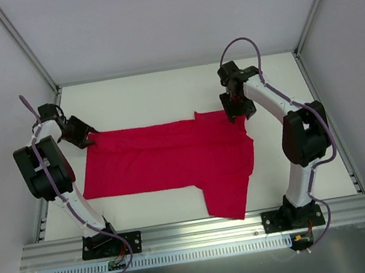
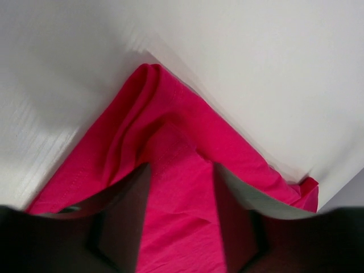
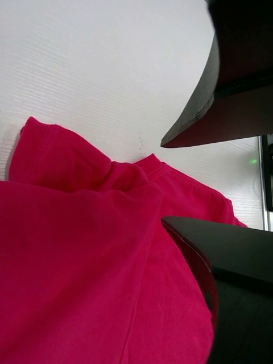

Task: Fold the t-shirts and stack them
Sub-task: Fold the flattened tshirt in 1/3 of the way

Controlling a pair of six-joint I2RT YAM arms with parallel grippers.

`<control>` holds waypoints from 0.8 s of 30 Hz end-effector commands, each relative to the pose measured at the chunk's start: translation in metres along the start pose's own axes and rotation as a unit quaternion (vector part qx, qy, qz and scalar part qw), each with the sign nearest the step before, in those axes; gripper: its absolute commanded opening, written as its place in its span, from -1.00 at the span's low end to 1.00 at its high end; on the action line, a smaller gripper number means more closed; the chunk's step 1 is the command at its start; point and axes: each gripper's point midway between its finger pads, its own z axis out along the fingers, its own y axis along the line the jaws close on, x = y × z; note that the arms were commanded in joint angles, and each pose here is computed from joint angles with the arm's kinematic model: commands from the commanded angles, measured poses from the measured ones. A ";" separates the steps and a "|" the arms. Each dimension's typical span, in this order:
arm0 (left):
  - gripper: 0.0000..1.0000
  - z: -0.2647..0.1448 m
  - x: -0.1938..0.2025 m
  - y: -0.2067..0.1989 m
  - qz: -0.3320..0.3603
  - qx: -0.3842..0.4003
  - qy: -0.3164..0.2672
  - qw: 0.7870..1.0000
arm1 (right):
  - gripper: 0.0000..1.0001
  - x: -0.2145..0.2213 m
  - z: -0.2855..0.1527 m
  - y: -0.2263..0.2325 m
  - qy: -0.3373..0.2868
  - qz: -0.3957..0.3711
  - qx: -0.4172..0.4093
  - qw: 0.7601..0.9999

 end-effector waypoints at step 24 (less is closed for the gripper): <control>-1.00 0.027 -0.012 -0.006 0.029 -0.013 0.002 1.000 | 0.11 0.004 -0.020 -0.004 -0.020 -0.010 0.002 1.000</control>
